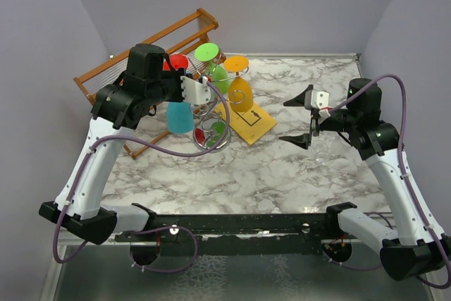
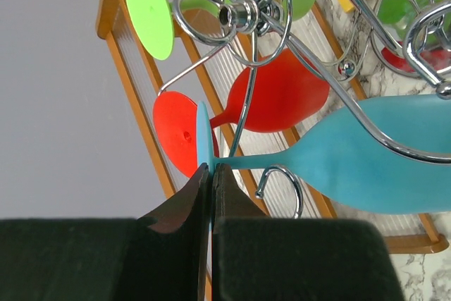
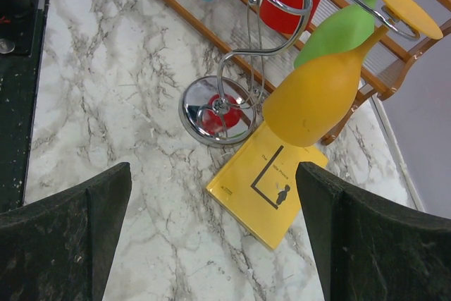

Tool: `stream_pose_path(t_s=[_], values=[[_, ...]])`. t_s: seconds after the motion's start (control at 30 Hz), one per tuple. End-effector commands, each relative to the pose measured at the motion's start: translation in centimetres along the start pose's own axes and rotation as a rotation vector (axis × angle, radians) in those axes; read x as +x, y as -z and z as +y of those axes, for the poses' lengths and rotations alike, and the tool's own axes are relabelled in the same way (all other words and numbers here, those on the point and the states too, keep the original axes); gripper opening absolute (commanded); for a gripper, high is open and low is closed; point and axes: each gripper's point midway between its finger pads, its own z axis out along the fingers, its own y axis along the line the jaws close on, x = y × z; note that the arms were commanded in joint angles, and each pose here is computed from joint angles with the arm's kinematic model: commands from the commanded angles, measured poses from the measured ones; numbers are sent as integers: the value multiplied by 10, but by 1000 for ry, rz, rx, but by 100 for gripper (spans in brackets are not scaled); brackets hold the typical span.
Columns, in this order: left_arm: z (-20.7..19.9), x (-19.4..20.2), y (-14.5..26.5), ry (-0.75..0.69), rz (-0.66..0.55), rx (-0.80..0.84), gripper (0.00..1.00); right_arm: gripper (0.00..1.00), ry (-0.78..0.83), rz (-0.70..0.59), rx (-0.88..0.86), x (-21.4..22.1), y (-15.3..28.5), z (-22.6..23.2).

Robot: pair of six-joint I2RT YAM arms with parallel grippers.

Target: Place the wine glass upside down on the wine glass rack

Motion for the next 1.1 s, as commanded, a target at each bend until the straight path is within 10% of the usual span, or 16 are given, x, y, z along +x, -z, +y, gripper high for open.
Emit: stream_pose_path(t_s=[0.0, 1.07], values=[[7, 1, 1, 13, 18, -46, 0, 100, 5, 8, 1, 3, 0, 0], [-18, -2, 35, 29, 16, 22, 0, 100, 7, 15, 0, 6, 0, 0]])
